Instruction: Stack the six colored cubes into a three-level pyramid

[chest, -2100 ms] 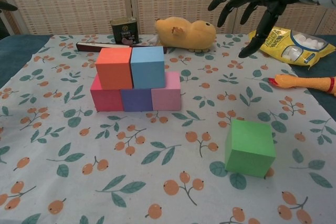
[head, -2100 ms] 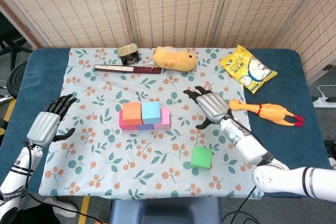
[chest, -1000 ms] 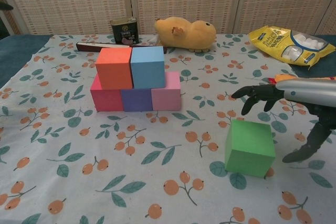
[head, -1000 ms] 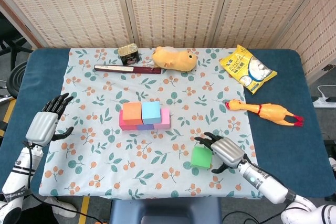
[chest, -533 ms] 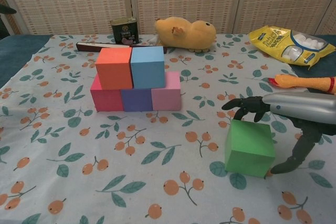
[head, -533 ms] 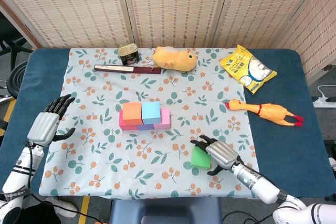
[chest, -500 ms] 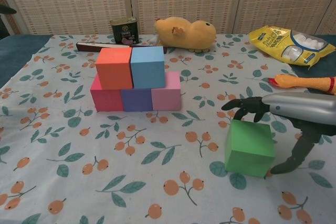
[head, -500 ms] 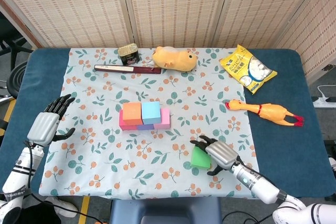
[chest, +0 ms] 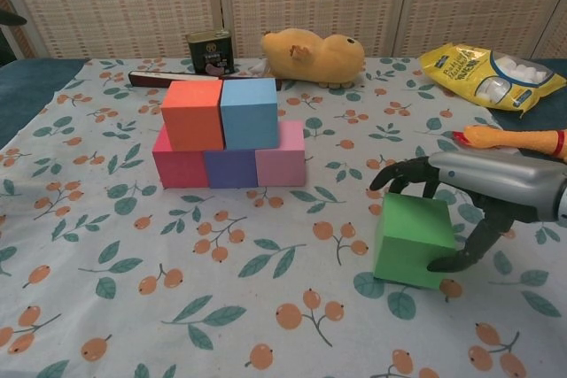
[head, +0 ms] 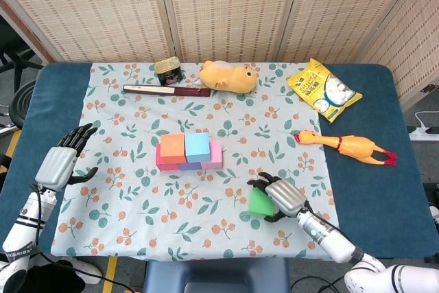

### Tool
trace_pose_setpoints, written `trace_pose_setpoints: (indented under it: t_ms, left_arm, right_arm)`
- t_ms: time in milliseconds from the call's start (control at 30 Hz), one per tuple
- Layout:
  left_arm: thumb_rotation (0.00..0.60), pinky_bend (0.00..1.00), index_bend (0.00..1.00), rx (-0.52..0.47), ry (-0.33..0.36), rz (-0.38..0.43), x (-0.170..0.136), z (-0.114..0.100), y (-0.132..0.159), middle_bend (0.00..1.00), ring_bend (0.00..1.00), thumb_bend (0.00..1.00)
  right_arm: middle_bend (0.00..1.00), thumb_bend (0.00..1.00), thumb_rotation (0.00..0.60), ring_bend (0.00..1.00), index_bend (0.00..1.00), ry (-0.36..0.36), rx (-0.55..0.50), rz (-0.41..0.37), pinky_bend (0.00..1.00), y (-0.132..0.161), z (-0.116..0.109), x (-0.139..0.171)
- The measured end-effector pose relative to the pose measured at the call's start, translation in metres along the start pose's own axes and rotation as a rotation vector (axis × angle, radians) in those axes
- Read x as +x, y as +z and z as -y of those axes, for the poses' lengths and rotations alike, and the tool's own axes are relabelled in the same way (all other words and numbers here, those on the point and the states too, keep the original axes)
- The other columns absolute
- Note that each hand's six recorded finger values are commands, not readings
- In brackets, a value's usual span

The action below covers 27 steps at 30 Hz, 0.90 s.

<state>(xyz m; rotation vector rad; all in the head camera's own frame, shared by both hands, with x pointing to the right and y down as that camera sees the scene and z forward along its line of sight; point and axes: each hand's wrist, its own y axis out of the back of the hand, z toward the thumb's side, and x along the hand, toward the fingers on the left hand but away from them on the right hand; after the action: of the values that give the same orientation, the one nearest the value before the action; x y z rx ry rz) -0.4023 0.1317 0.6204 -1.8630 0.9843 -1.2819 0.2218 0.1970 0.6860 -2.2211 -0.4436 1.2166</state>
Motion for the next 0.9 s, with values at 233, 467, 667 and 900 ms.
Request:
trace_pose_setpoints:
  t_ms: [233, 467, 667, 900]
  left_arm:
    - [0.600, 0.15, 0.01, 0.006, 0.002, 0.006, 0.000, 0.001, 0.001, 0.00, 0.00, 0.30]
    - [0.600, 0.15, 0.01, 0.025, 0.010, 0.006, 0.001, 0.001, 0.001, 0.00, 0.00, 0.30]
    - [0.600, 0.15, 0.01, 0.061, 0.016, 0.006, 0.000, 0.004, 0.004, 0.00, 0.00, 0.30]
    - [0.600, 0.15, 0.01, 0.062, 0.015, 0.003, 0.000, 0.005, 0.006, 0.00, 0.00, 0.30]
  right_arm:
    - [0.36, 0.15, 0.600, 0.19, 0.29, -0.002, -0.051, 0.000, 0.34, -0.005, -0.016, 0.004]
    - [0.35, 0.15, 0.600, 0.19, 0.29, -0.042, -0.079, -0.022, 0.34, -0.011, -0.064, 0.010]
    - [0.35, 0.15, 0.600, 0.18, 0.29, -0.071, -0.051, -0.095, 0.34, -0.001, -0.118, 0.006]
    - [0.35, 0.15, 0.600, 0.17, 0.28, -0.094, -0.011, -0.236, 0.34, 0.037, -0.170, -0.023]
